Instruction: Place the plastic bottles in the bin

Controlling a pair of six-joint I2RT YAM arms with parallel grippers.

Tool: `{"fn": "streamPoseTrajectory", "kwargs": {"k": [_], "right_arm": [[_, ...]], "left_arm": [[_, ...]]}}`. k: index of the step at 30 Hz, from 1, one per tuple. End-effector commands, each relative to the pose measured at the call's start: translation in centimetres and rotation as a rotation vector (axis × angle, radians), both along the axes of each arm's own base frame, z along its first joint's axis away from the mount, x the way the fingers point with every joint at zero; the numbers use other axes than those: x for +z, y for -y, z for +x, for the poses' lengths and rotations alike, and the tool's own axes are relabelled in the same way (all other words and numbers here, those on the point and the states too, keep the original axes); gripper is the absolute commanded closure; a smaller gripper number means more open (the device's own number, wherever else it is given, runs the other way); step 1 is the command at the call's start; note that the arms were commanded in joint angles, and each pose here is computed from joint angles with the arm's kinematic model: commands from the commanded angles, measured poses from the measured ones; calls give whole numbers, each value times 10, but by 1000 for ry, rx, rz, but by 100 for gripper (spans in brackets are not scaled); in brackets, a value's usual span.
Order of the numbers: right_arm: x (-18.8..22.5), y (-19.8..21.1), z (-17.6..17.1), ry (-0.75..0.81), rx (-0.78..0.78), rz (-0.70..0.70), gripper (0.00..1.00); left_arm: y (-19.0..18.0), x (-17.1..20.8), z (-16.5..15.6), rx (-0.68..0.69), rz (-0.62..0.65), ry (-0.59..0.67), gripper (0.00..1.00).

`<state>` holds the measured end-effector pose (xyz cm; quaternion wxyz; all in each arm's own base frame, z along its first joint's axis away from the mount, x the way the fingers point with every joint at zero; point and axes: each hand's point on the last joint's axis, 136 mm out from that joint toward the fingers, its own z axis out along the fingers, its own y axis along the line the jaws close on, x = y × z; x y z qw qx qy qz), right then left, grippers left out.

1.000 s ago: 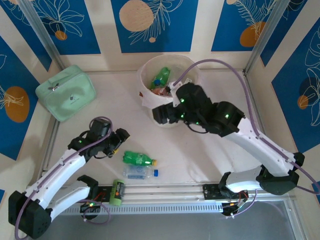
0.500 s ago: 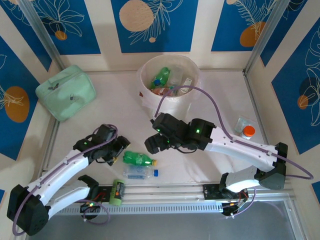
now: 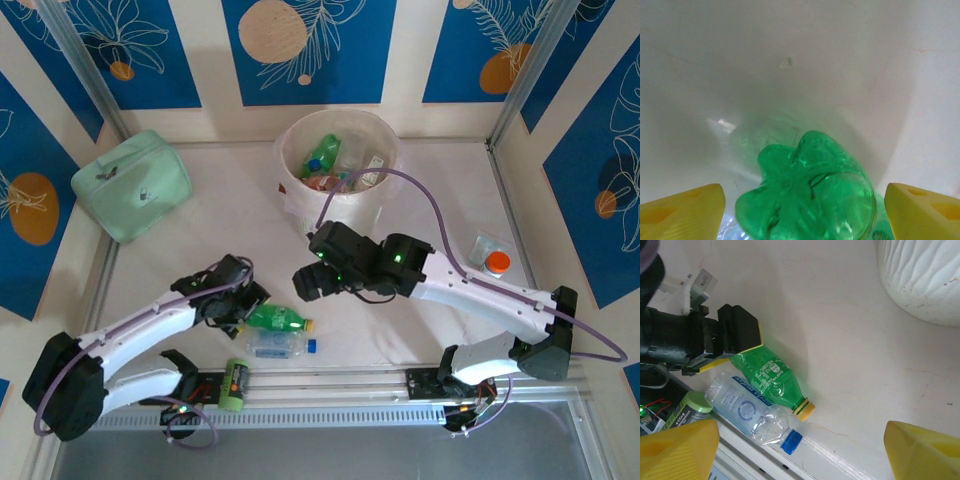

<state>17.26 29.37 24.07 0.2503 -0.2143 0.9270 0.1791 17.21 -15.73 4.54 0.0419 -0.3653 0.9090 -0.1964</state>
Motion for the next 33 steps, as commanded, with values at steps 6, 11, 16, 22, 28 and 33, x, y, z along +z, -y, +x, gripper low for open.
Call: {"fn": "streamPoseTrajectory", "kwargs": {"k": [6,11,16,22,28,33], "right_arm": [[2,18,3,-10,-64,23,14],[3,23,5,-6,-81,23,14],[8,30,9,1,-105,41,15],[20,39,12,18,-139,95,16],[39,41,7,-22,-117,243,16],[52,38,2,-79,-90,355,15]], "left_arm": [[29,4,25,51,-81,17,21],[36,-2,32,45,-86,10,31],[40,-6,33,31,-87,-2,43],[46,5,41,-2,-107,37,49],[59,50,61,-65,-220,192,53],[57,115,76,-95,-363,405,56]]}}
